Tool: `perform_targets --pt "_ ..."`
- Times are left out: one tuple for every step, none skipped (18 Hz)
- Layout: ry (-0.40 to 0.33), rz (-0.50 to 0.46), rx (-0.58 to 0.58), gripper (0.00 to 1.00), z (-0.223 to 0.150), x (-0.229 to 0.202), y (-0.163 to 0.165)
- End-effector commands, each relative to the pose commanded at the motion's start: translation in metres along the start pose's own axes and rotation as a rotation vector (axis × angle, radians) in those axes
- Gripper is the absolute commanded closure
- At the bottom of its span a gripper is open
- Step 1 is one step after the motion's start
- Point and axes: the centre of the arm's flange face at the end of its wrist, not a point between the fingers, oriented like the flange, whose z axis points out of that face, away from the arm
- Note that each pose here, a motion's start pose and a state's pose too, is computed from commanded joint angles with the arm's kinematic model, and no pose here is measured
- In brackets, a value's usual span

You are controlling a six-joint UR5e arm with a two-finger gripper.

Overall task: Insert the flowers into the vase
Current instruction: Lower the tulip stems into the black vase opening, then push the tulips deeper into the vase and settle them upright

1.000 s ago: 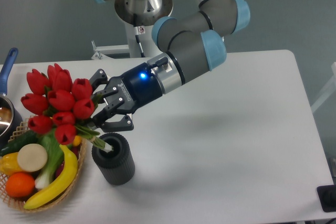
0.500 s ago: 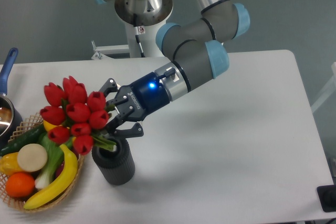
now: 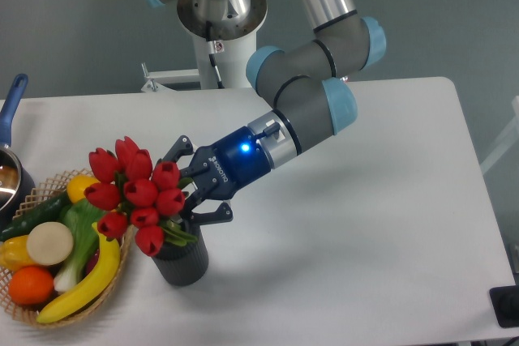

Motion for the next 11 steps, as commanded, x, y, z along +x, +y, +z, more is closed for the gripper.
perform_targets --pt "-0.001 -0.011 0.000 0.59 0.000 -0.002 0.006" --pt "0.001 -0.014 -0.001 0.59 0.001 -0.003 0.009" --pt "0.000 -0.008 -0.001 0.58 0.000 -0.005 0.011" --pt "0.001 -0.008 -0.001 0.58 0.001 -0.006 0.015" --pt "0.001 -0.011 -0.001 0.58 0.001 -0.006 0.017" --pt "0.001 -0.015 -0.003 0.58 0.001 -0.006 0.019" --pt "0.001 -0.017 -0.003 0.58 0.001 -0.006 0.021" --pt "0.001 -0.023 -0.004 0.58 0.001 -0.006 0.024" --pt "0.001 -0.018 -0.005 0.58 0.001 -0.005 0.027" --pt "0.001 -0.014 -0.005 0.58 0.001 -0.004 0.034" --pt "-0.004 0.001 -0.004 0.58 -0.002 -0.004 0.036"
